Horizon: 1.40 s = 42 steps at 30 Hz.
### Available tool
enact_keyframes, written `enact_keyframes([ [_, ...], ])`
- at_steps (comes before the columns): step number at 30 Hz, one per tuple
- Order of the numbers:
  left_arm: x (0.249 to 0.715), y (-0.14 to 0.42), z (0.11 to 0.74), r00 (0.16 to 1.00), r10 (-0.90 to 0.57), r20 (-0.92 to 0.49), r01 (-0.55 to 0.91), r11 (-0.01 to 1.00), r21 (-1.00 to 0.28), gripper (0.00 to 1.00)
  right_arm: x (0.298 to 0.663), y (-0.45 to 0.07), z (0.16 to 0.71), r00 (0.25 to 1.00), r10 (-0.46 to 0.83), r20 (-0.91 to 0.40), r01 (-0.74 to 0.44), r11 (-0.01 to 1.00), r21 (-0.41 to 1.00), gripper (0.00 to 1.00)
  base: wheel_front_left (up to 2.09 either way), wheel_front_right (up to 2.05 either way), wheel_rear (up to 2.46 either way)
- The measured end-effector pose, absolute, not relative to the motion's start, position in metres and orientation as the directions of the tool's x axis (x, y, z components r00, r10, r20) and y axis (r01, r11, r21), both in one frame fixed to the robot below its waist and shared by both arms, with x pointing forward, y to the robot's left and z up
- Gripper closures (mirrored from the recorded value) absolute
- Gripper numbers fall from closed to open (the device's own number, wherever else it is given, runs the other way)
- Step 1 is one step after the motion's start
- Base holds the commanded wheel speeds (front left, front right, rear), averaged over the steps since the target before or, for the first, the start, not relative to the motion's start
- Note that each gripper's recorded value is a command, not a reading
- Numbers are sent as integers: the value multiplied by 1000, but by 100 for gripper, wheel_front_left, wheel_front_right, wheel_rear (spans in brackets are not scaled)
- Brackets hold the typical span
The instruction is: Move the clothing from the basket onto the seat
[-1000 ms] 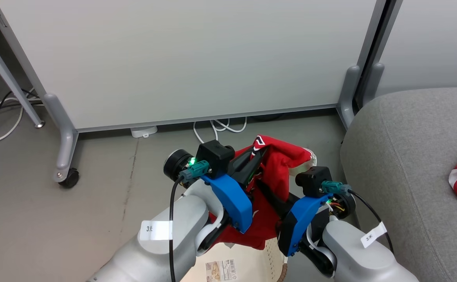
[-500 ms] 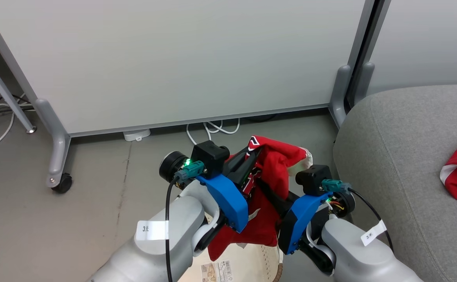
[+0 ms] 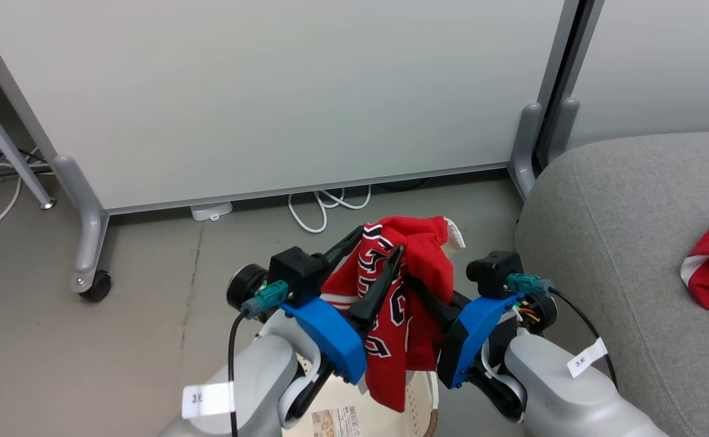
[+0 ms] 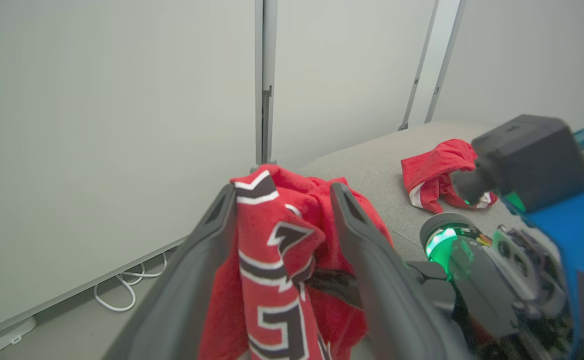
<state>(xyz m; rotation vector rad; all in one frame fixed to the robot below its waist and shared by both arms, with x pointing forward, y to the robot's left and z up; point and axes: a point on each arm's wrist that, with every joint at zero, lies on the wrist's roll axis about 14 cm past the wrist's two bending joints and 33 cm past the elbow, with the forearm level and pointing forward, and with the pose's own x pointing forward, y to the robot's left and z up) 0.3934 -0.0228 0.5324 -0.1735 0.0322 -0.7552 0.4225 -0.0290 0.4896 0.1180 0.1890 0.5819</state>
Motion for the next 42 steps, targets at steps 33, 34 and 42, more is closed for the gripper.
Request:
enact_keyframes([
  [33,346,71,481,907,-421,5,413,887,-207,0,428,-46,495,849,516,-113,-494,852,176,100,0,0,0],
  [34,346,70,481,906,-424,5,416,886,-207,0,428,-48,495,851,512,-113,-490,853,178,100,0,0,0],
  [42,350,51,481,877,-480,5,470,858,-208,0,426,-70,496,881,462,-105,-439,880,183,100,0,0,0],
])
